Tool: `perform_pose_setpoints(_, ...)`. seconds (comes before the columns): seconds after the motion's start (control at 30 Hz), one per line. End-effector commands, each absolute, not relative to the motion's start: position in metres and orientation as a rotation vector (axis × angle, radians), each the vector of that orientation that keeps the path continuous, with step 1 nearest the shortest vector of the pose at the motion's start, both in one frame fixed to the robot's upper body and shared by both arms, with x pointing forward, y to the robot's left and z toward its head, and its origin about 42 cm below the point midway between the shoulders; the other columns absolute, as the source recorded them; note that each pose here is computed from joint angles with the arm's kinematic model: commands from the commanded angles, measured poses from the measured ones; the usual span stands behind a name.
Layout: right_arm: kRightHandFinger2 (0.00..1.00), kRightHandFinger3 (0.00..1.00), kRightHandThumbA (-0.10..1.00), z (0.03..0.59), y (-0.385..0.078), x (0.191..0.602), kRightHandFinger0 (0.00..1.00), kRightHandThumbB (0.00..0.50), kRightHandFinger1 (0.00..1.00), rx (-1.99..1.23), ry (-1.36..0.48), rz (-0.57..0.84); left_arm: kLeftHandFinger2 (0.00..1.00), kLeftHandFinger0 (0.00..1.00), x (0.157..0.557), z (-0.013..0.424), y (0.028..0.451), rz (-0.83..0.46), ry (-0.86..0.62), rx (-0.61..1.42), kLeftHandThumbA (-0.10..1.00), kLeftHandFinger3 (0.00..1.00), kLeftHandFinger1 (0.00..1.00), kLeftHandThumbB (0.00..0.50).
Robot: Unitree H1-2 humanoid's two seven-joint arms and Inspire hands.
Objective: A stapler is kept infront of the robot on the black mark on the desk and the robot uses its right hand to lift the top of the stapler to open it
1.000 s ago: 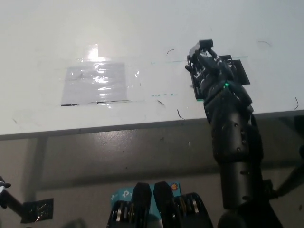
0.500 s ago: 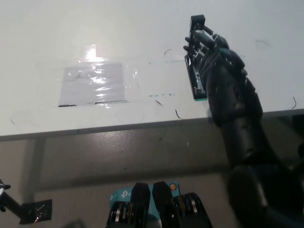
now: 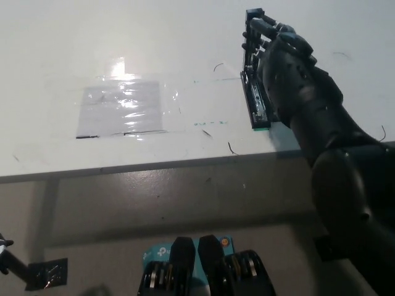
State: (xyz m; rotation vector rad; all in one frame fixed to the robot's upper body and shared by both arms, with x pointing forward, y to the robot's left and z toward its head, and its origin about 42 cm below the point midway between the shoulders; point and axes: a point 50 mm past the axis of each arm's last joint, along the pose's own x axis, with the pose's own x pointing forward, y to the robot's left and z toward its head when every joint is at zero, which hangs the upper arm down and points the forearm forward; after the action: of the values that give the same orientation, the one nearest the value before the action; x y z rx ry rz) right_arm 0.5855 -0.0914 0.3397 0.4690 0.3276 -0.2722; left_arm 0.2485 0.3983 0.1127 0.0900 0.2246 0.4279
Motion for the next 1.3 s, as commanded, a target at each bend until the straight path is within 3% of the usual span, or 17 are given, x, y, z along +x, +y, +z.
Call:
perform_pose_setpoints(0.0, 0.44, 0.67, 0.17, 0.44, -0.078, 0.591, 0.27, 0.0, 0.31, 0.511, -0.025, -0.169, 0.42, 0.24, 0.247, 0.13, 0.406, 0.424, 0.177, 0.13, 0.48, 0.7, 0.22, 0.0)
perform_pose_setpoints(0.2, 0.43, 0.65, 0.16, 0.41, -0.086, 0.591, 0.26, 0.0, 0.3, 0.514, 0.033, -0.162, 0.4, 0.23, 0.251, 0.132, 0.406, 0.42, 0.168, 0.13, 0.47, 0.65, 0.21, 0.0)
perform_pose_setpoints(0.23, 0.46, 0.67, 0.15, 0.402, -0.088, 0.589, 0.27, 0.0, 0.32, 0.509, 0.041, -0.152, 0.4, 0.23, 0.251, 0.132, 0.406, 0.423, 0.171, 0.131, 0.47, 0.65, 0.2, 0.0)
perform_pose_setpoints(0.27, 0.56, 0.79, 0.14, 0.388, -0.094, 0.58, 0.35, 0.0, 0.39, 0.527, 0.055, -0.122, 0.4, 0.24, 0.25, 0.132, 0.405, 0.422, 0.174, 0.133, 0.49, 0.66, 0.21, 0.0)
perform_pose_setpoints(0.43, 0.6, 0.84, 0.12, 0.367, -0.108, 0.55, 0.39, 0.0, 0.42, 0.519, 0.07, -0.077, 0.42, 0.22, 0.257, 0.135, 0.408, 0.424, 0.166, 0.131, 0.52, 0.66, 0.2, 0.0)
perform_pose_setpoints(0.6, 0.64, 0.91, 0.15, 0.331, -0.132, 0.501, 0.4, 0.0, 0.47, 0.575, 0.072, -0.03, 0.41, 0.24, 0.26, 0.135, 0.407, 0.423, 0.16, 0.129, 0.46, 0.68, 0.21, 0.0)
perform_pose_setpoints(0.67, 0.72, 0.97, 0.15, 0.311, -0.141, 0.474, 0.42, 0.0, 0.53, 0.63, 0.079, -0.007, 0.42, 0.21, 0.259, 0.138, 0.407, 0.43, 0.158, 0.127, 0.44, 0.71, 0.19, 0.0)
perform_pose_setpoints(0.73, 0.82, 1.0, 0.15, 0.3, -0.146, 0.459, 0.54, 0.0, 0.62, 0.64, 0.087, 0.013, 0.42, 0.2, 0.26, 0.138, 0.409, 0.431, 0.155, 0.129, 0.43, 0.7, 0.19, 0.0)
perform_pose_setpoints(0.8, 0.84, 1.0, 0.16, 0.283, -0.151, 0.442, 0.56, 0.0, 0.62, 0.647, 0.116, 0.0, 0.44, 0.18, 0.259, 0.138, 0.408, 0.427, 0.155, 0.126, 0.42, 0.7, 0.19, 0.0)
perform_pose_setpoints(0.97, 0.79, 1.0, 0.17, 0.261, -0.153, 0.421, 0.55, 0.0, 0.6, 0.642, 0.173, 0.002, 0.44, 0.21, 0.259, 0.138, 0.408, 0.426, 0.156, 0.131, 0.42, 0.72, 0.21, 0.0)
perform_pose_setpoints(1.07, 0.76, 0.99, 0.17, 0.249, -0.149, 0.41, 0.54, 0.0, 0.58, 0.658, 0.211, -0.006, 0.43, 0.21, 0.263, 0.138, 0.409, 0.425, 0.145, 0.129, 0.42, 0.68, 0.2, 0.0)
perform_pose_setpoints(1.27, 0.68, 0.91, 0.2, 0.236, -0.142, 0.401, 0.46, 0.0, 0.51, 0.639, 0.27, -0.021, 0.43, 0.18, 0.263, 0.141, 0.409, 0.42, 0.14, 0.144, 0.42, 0.67, 0.19, 0.0)
